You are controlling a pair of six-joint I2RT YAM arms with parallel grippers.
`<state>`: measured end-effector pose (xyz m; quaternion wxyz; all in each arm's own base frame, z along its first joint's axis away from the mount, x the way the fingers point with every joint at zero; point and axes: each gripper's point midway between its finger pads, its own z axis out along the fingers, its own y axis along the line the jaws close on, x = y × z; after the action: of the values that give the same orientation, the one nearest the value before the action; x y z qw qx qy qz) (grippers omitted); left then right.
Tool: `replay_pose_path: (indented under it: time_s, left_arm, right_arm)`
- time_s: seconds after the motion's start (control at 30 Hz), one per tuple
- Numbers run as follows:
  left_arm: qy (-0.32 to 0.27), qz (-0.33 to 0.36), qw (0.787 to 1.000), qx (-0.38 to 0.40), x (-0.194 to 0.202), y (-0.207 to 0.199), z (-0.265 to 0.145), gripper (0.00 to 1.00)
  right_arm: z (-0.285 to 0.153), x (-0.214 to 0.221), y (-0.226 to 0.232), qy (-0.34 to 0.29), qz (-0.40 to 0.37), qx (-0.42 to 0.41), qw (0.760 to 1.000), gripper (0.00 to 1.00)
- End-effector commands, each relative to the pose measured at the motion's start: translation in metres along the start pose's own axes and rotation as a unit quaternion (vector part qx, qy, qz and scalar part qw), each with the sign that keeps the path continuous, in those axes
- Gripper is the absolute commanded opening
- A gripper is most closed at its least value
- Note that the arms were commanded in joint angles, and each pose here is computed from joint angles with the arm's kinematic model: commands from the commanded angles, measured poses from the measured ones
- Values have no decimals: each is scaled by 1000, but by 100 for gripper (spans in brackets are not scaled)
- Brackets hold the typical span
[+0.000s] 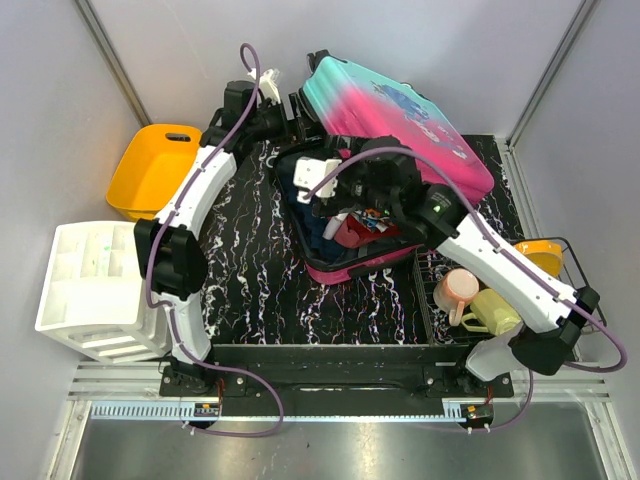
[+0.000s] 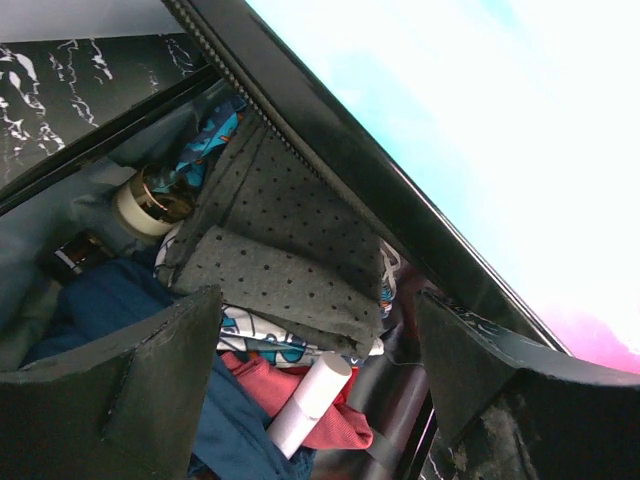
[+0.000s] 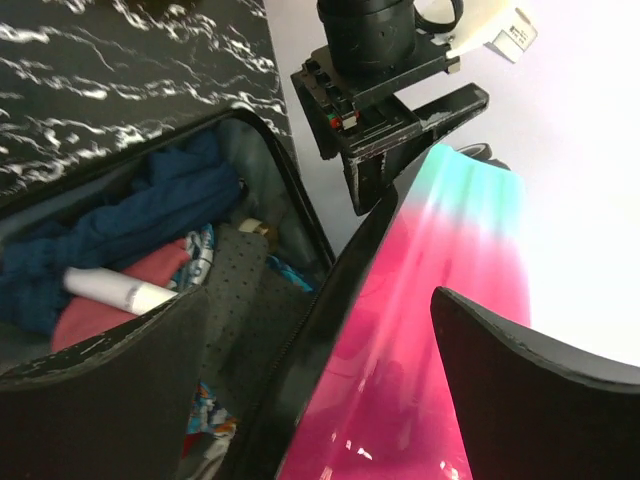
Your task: Open, take out, and arrange the luggage
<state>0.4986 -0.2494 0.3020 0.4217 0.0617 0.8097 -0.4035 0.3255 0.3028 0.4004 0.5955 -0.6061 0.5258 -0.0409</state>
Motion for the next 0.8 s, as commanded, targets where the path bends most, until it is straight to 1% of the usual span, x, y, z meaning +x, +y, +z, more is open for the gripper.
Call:
replay_pose_path:
  time_s: [0.0, 0.03, 0.1, 0.17, 0.2, 0.23, 0.27, 0.3, 0.33, 0.4, 0.43, 0.47, 0.57, 0.6, 0.63, 0.67, 0.7, 0.73, 0.77]
  left_arm:
    - [-28, 22, 998, 46, -19, -34, 6, 82]
    - [-28, 21, 998, 45, -19, -34, 7, 82]
    - [-32, 20, 998, 48, -22, -35, 7, 83]
    - [-34, 20, 998, 49, -23, -37, 6, 83]
    - [-34, 20, 998, 49, -23, -37, 6, 83]
    - [-33, 19, 998, 49, -23, -37, 7, 83]
    - [-34, 19, 998, 49, -23, -37, 7, 83]
    - [-34, 19, 998, 50, -24, -38, 6, 83]
    - [-33, 17, 998, 50, -23, -36, 8, 83]
    - [-33, 15, 998, 50, -24, -37, 8, 83]
    - [-33, 14, 998, 51, -24, -36, 9, 83]
    - [-32, 9, 998, 50, -24, -36, 9, 83]
    - [-25, -8, 999, 47, -18, -32, 8, 83]
    - [-24, -15, 999, 46, -17, -29, 7, 84]
    - [-23, -24, 998, 45, -11, -25, 4, 84]
    - [-27, -46, 998, 40, -12, -17, -2, 85]
    - [-29, -59, 997, 39, -10, -11, -5, 86]
    - [-33, -73, 996, 36, -3, -4, -13, 89]
    - [-40, -103, 994, 26, -4, 9, -21, 90]
  right_arm:
    - [-4, 3, -32, 33, -110, 85, 990, 100]
    - [-4, 7, -45, 52, -121, 120, 984, 100]
    - [6, 13, -48, 76, -156, 132, 976, 100]
    - [11, 19, -52, 101, -175, 142, 969, 100]
    - [10, 25, -56, 124, -201, 149, 960, 100]
    - [9, 25, -63, 132, -213, 166, 954, 100]
    - [13, 30, -60, 147, -231, 167, 947, 100]
    - [10, 31, -68, 165, -254, 184, 935, 100]
    - [10, 33, -70, 173, -263, 187, 931, 100]
    - [9, 34, -72, 182, -278, 189, 924, 93]
    - [6, 33, -76, 186, -278, 199, 921, 88]
    - [5, 33, -79, 188, -281, 203, 919, 77]
    - [-3, 40, -90, 206, -287, 215, 911, 63]
    - [-5, 42, -94, 211, -290, 218, 907, 50]
    - [-11, 48, -104, 218, -287, 232, 903, 43]
    - [-13, 51, -106, 221, -288, 237, 901, 32]
    - [-16, 51, -113, 221, -289, 249, 898, 13]
    - [-20, 58, -120, 230, -288, 255, 894, 8]
    - [-25, 60, -125, 232, -286, 262, 892, 6]
